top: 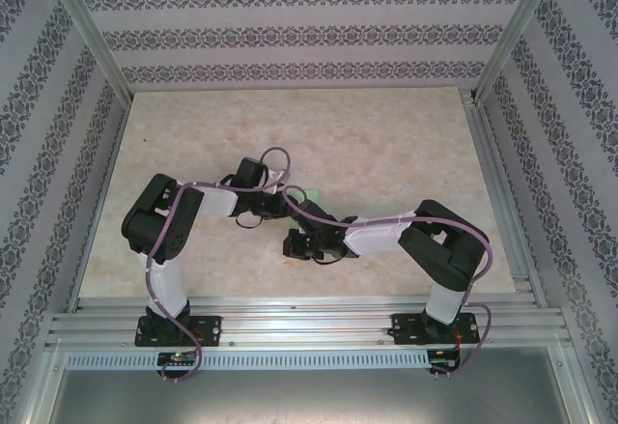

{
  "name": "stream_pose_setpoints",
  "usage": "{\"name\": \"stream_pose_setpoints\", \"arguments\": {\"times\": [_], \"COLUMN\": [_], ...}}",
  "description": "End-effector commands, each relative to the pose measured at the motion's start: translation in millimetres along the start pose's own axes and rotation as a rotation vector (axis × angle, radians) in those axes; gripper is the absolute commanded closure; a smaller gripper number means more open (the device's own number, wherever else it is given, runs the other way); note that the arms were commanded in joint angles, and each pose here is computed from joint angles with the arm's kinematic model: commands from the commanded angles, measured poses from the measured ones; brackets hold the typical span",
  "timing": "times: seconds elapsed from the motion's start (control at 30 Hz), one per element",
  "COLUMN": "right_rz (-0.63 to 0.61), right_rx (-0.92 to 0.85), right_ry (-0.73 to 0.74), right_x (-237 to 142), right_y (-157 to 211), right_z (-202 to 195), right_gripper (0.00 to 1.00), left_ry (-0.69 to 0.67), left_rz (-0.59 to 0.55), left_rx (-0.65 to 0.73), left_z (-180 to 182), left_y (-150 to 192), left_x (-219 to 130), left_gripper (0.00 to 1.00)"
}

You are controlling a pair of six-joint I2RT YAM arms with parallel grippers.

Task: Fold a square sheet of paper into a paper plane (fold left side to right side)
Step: First fold the square sheet of paper in half at the center of the table.

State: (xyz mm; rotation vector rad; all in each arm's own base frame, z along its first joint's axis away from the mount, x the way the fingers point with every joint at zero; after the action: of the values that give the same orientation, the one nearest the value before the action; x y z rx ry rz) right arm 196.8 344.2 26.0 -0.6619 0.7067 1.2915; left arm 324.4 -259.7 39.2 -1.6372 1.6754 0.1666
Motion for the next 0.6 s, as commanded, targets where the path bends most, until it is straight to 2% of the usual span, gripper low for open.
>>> {"name": "stream_pose_setpoints", "arguments": {"times": [0.0,0.57], "right_rz": [0.089,0.097], "right_rx": [0.050,0.043], "right_ry": [0.222,0.206], "right_x": [7,8], "right_y": [34,38], "right_z": [-64,-59], "right_gripper": [0.95,0.94], "left_ry": [-0.166,-0.220], "left_rz": [-0.053,-0.065], "left_rx": [0.039,0.067], "left_z": [48,71], "left_y": [-18,-74], "left_x": [-6,-21], "left_gripper": [0.82,0.81]}}
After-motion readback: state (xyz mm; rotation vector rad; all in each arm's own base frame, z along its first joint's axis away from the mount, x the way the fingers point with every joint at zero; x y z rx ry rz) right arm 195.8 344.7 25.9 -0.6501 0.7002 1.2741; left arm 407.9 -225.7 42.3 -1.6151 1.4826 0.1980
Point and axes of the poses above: each hand's point on the last joint's axis, 136 mm out from that joint toward the fingers, its own x axis out along the fingers, its own z axis along the line the jaws close on, y = z × x, the point moved 2 cm from there along -x, back along the fingers, and after that the axes turned 12 degrees about x, right-handed, at the moved point
